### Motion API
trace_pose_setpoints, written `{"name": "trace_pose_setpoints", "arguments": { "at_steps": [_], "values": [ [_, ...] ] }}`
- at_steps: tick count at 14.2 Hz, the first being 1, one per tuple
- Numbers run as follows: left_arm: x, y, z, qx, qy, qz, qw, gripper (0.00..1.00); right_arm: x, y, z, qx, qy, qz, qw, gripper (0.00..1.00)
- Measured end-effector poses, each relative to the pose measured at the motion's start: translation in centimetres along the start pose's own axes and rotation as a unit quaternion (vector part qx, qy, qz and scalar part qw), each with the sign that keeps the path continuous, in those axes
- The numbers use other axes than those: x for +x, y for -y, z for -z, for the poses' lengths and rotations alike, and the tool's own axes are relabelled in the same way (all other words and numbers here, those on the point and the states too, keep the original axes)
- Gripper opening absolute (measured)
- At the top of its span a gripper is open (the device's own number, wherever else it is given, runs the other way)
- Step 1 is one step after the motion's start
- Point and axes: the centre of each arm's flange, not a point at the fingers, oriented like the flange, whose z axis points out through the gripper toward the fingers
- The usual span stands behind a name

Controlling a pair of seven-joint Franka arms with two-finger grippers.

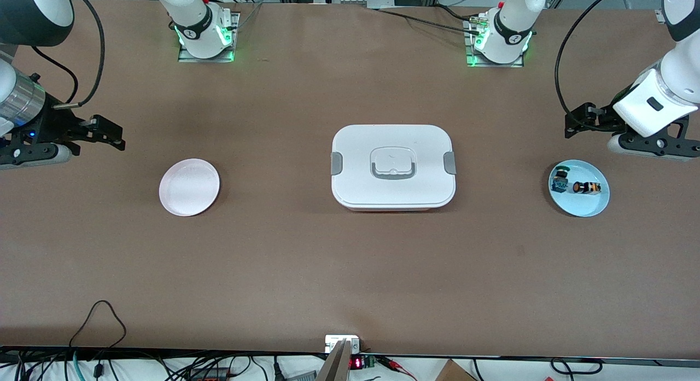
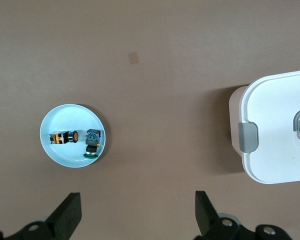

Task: Transfer orange switch to right arm and place

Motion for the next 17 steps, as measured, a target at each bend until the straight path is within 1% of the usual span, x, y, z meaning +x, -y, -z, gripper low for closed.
{"name": "trace_pose_setpoints", "arguments": {
  "at_steps": [10, 17],
  "values": [
    [-0.04, 0.09, -0.03, 0.000, 0.002, 0.001, 1.000, 1.00, 0.00, 0.00, 0.00, 0.000, 0.000, 0.000, 1.000, 1.00],
    [-0.59, 0.65, -0.47, -0.002, 0.027, 0.006, 1.000, 1.00, 0.00, 0.00, 0.00, 0.000, 0.000, 0.000, 1.000, 1.00]
  ]
}}
